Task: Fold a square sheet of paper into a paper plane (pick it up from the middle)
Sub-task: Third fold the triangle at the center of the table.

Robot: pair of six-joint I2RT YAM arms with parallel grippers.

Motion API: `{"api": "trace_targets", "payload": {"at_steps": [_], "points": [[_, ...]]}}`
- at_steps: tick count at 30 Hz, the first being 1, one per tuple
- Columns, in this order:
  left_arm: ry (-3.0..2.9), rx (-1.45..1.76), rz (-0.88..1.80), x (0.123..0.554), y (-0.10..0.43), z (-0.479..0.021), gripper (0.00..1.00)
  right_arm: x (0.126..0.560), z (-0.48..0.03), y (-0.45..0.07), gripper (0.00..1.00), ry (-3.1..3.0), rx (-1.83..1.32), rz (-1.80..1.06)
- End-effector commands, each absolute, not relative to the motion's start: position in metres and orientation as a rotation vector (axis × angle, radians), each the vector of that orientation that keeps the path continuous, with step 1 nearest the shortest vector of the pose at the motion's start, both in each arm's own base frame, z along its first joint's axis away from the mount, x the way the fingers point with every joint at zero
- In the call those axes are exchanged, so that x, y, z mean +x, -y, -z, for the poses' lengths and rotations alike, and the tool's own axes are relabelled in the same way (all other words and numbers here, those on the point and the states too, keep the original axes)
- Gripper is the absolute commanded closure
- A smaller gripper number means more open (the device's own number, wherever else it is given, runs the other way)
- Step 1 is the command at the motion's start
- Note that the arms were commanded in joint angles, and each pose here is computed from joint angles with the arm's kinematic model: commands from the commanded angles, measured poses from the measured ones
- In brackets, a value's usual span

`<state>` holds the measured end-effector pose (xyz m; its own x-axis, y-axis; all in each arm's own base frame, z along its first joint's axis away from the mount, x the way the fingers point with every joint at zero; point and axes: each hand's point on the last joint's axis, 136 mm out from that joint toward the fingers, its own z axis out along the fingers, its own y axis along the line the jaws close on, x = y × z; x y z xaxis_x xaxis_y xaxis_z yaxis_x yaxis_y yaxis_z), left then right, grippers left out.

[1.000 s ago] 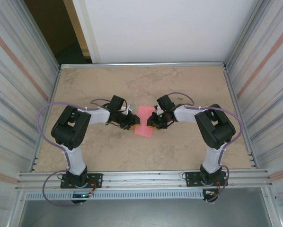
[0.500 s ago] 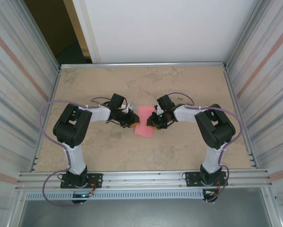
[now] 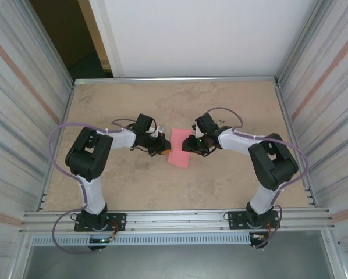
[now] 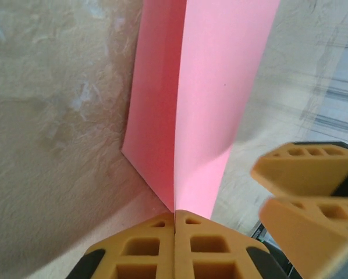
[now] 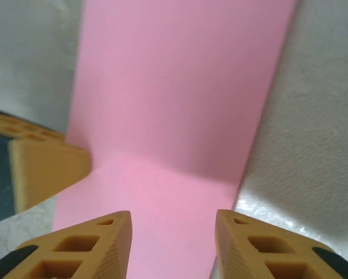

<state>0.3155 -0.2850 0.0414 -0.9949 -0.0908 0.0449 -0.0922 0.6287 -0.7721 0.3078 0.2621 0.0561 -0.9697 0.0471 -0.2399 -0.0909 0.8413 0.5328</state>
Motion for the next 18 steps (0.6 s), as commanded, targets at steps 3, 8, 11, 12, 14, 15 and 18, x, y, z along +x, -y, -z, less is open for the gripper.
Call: {"api": "trace_targets", "payload": {"at_steps": [3, 8, 11, 12, 14, 15, 18], "points": [[2.839, 0.233, -1.42, 0.324, 0.286, -0.068, 0.96, 0.299, -0.089, -0.267, 0.5, -2.611, -0.325, -0.606], [2.821, 0.28, -1.436, 0.328, 0.288, -0.07, 0.96, 0.284, -0.092, -0.283, 0.49, -2.482, -0.569, -0.392], [2.813, 0.293, -1.432, 0.328, 0.288, -0.068, 0.96, 0.276, -0.085, -0.294, 0.47, -2.442, -0.67, -0.309], [2.811, 0.3, -1.431, 0.329, 0.288, -0.068, 0.96, 0.273, -0.083, -0.297, 0.46, -2.434, -0.698, -0.292], [2.806, 0.306, -1.427, 0.329, 0.288, -0.066, 0.96, 0.267, -0.075, -0.304, 0.44, -2.421, -0.76, -0.256], [2.805, 0.309, -1.426, 0.329, 0.288, -0.066, 0.96, 0.266, -0.071, -0.306, 0.43, -2.419, -0.781, -0.24], [2.802, 0.313, -1.418, 0.328, 0.288, -0.064, 0.95, 0.26, -0.061, -0.313, 0.4, -2.413, -0.836, -0.208]]}}
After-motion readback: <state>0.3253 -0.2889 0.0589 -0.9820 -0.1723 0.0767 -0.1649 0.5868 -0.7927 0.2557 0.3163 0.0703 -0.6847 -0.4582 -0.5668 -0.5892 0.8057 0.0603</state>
